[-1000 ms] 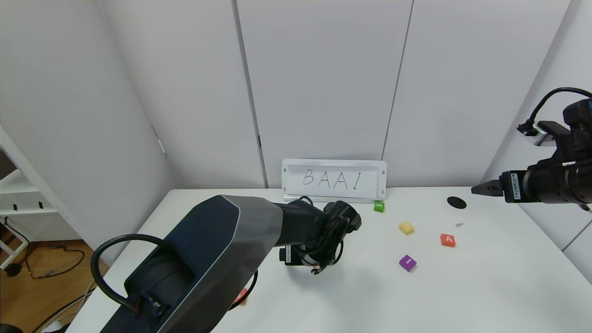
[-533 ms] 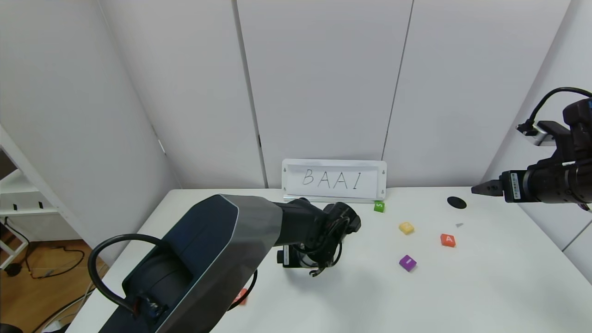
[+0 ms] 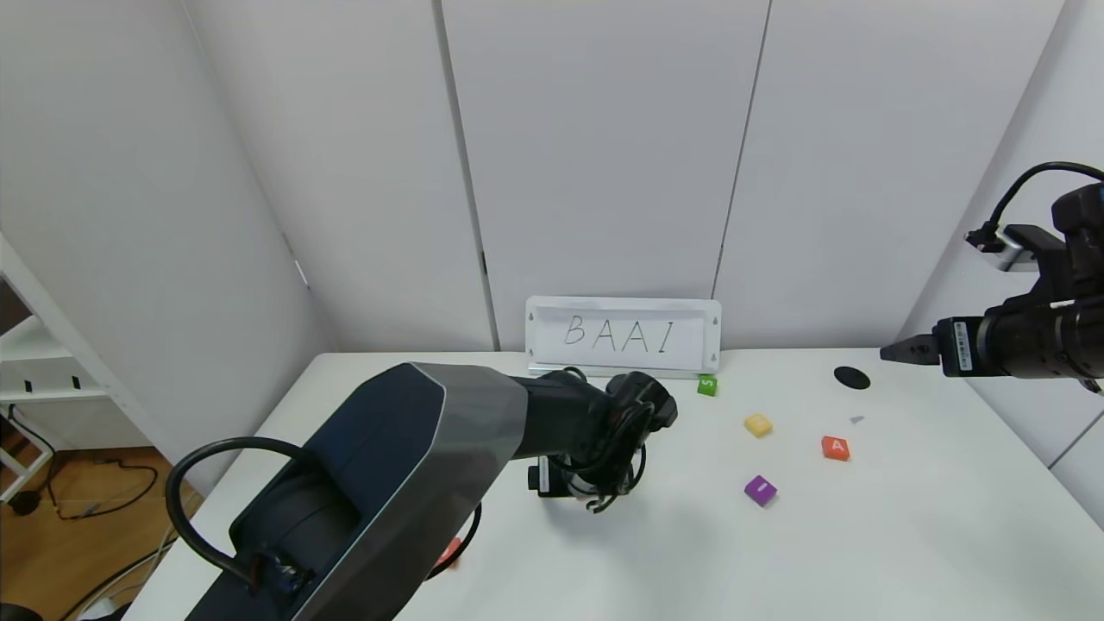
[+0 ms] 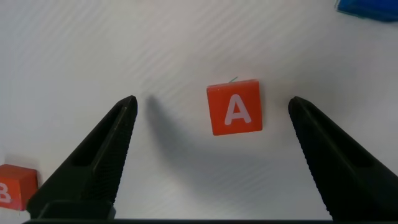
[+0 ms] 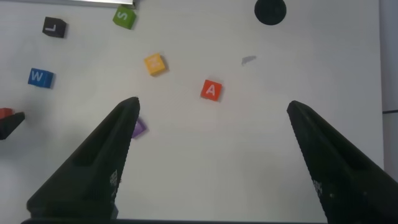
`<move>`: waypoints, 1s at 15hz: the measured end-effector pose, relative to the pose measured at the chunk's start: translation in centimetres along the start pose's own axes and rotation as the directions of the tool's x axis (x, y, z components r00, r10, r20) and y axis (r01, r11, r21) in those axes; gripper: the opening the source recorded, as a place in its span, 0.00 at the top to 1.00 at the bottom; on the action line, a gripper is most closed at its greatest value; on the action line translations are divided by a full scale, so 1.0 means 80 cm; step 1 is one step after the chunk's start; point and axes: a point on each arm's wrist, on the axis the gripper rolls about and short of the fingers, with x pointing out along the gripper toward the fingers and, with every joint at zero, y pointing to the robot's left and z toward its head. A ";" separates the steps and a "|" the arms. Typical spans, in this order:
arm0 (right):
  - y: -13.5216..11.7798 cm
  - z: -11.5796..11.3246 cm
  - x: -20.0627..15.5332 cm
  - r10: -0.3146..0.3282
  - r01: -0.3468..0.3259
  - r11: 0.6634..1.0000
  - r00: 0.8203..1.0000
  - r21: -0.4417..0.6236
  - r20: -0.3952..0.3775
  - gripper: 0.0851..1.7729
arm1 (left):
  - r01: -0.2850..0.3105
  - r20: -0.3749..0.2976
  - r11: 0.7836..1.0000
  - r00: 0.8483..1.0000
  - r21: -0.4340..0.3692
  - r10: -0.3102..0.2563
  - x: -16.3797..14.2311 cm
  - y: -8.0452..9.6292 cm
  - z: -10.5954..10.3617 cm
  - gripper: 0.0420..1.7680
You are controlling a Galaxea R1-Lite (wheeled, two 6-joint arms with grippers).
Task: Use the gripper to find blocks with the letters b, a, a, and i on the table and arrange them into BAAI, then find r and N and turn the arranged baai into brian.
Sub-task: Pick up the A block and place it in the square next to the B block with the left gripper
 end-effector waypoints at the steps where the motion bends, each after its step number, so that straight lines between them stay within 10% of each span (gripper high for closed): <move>1: 0.000 0.000 0.000 0.000 0.000 1.000 1.000 0.000 0.000 0.04 | 0.011 0.004 1.000 1.000 -0.005 -0.011 0.000 -0.001 0.001 0.03; 15: 0.000 0.001 -0.004 0.000 0.000 1.000 1.000 0.000 0.009 0.04 | 0.055 -0.033 0.998 0.998 -0.045 -0.056 0.005 0.007 0.010 0.03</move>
